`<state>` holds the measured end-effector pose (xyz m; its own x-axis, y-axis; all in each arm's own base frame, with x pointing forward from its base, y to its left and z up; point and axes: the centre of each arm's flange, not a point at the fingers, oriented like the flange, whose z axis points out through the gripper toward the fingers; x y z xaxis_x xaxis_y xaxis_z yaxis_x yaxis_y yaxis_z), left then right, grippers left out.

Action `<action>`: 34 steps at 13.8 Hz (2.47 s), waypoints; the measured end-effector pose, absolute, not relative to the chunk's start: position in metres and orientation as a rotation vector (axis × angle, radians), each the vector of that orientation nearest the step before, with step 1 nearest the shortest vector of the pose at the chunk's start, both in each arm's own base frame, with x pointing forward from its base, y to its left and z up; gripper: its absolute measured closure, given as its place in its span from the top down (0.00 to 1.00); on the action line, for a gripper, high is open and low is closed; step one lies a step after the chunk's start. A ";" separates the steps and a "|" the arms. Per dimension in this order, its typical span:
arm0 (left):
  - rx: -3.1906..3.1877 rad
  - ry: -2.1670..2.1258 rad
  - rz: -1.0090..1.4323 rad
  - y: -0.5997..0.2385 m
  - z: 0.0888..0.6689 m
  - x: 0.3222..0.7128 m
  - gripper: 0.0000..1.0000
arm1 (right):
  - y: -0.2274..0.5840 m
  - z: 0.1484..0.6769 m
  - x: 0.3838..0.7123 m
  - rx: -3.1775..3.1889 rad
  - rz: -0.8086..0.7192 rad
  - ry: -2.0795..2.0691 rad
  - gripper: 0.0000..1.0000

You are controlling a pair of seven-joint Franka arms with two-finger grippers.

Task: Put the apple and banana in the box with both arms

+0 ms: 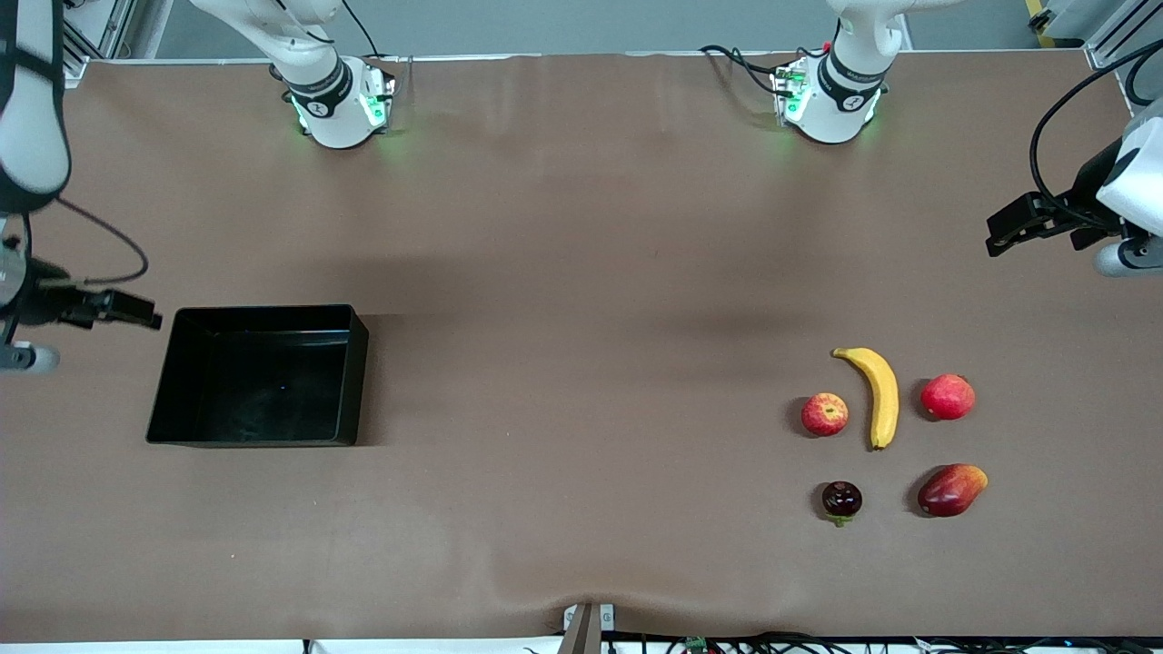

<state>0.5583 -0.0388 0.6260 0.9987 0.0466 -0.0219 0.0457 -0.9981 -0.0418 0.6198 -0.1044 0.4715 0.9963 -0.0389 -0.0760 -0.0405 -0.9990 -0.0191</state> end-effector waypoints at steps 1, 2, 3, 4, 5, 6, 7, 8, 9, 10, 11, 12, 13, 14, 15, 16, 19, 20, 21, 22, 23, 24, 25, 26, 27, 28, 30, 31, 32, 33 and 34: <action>-3.099 -0.070 0.035 -0.039 0.626 0.558 1.00 | -0.115 0.452 0.627 -3.121 0.114 0.066 1.00; -3.099 -0.069 0.034 -0.040 0.626 0.558 1.00 | -0.122 0.434 0.634 -3.132 0.103 0.046 1.00; -3.100 -0.068 0.033 -0.040 0.627 0.558 1.00 | -0.127 0.414 0.642 -3.151 0.091 0.006 1.00; -3.100 -0.067 0.031 -0.040 0.627 0.558 1.00 | -0.131 0.396 0.648 -3.165 0.079 -0.022 1.00; -3.100 -0.068 0.029 -0.040 0.628 0.558 1.00 | -0.138 0.378 0.653 -3.171 0.069 -0.033 1.00; -3.100 -0.068 0.028 -0.040 0.628 0.558 1.00 | -0.150 0.362 0.656 -3.175 0.060 -0.038 1.00; -3.100 -0.068 0.028 -0.040 0.628 0.558 1.00 | -0.164 0.346 0.657 -3.176 0.049 -0.045 1.00; -3.100 -0.068 0.028 -0.040 0.628 0.558 1.00 | -0.180 0.332 0.656 -3.177 0.033 -0.056 1.00; -3.100 -0.068 0.028 -0.040 0.628 0.558 1.00 | -0.195 0.316 0.654 -3.178 0.017 -0.071 1.00; -3.100 -0.069 0.029 -0.040 0.628 0.558 1.00 | -0.207 0.302 0.649 -3.179 0.004 -0.082 1.00; -3.100 -0.069 0.029 -0.040 0.628 0.558 1.00 | -0.213 0.287 0.643 -3.179 -0.001 -0.084 1.00; -3.100 -0.070 0.029 -0.040 0.628 0.558 1.00 | -0.214 0.273 0.637 -3.177 0.000 -0.086 1.00; -3.100 -0.070 0.029 -0.039 0.628 0.558 1.00 | -0.212 0.262 0.632 -3.174 0.008 -0.088 1.00; -3.100 -0.070 0.029 -0.039 0.628 0.558 1.00 | -0.208 0.252 0.627 -3.169 0.017 -0.094 1.00; -3.100 -0.070 0.029 -0.039 0.628 0.558 1.00 | -0.205 0.245 0.623 -3.164 0.033 -0.098 1.00; -3.100 -0.069 0.029 -0.040 0.628 0.558 1.00 | -0.204 0.241 0.620 -3.159 0.048 -0.099 1.00; -3.100 -0.063 0.020 -0.042 0.631 0.557 1.00 | -0.203 0.232 0.614 -3.152 0.077 -0.096 0.91; -3.100 -0.062 0.020 -0.042 0.632 0.556 1.00 | -0.204 0.229 0.612 -3.151 0.085 -0.093 0.81; -3.100 -0.062 0.021 -0.042 0.631 0.556 1.00 | -0.206 0.227 0.611 -3.149 0.092 -0.089 0.69; -3.100 -0.062 0.024 -0.042 0.631 0.556 1.00 | -0.209 0.225 0.609 -3.147 0.097 -0.085 0.58; -3.099 -0.061 0.026 -0.043 0.631 0.556 1.00 | -0.210 0.223 0.608 -3.146 0.100 -0.082 0.46; -3.099 -0.061 0.029 -0.043 0.630 0.556 1.00 | -0.210 0.223 0.608 -3.146 0.100 -0.083 0.34; -3.099 -0.061 0.033 -0.043 0.629 0.556 1.00 | -0.209 0.223 0.608 -3.144 0.104 -0.084 0.24; -3.099 -0.060 0.037 -0.043 0.628 0.557 1.00 | -0.208 0.223 0.608 -3.142 0.107 -0.086 0.11; -3.099 -0.060 0.041 -0.043 0.627 0.557 1.00 | -0.208 0.224 0.609 -3.141 0.104 -0.085 0.03; -3.099 -0.060 0.045 -0.043 0.626 0.558 1.00 | -0.207 0.226 0.610 -3.139 0.111 -0.091 0.03; -3.099 -0.060 0.052 -0.043 0.624 0.558 1.00 | -0.204 0.240 0.616 -3.128 0.135 -0.095 0.03; -3.099 -0.060 0.057 -0.043 0.622 0.559 1.00 | -0.201 0.253 0.622 -3.114 0.143 -0.091 0.03; -3.099 -0.061 0.063 -0.042 0.620 0.560 1.00 | -0.195 0.269 0.629 -3.087 0.143 -0.076 0.03; -3.099 -0.063 0.072 -0.041 0.617 0.561 1.00 | -0.188 0.286 0.636 -3.055 0.135 -0.061 0.03; -3.099 -0.068 0.086 -0.039 0.612 0.563 1.00 | -0.178 0.303 0.643 -3.030 0.127 -0.056 0.03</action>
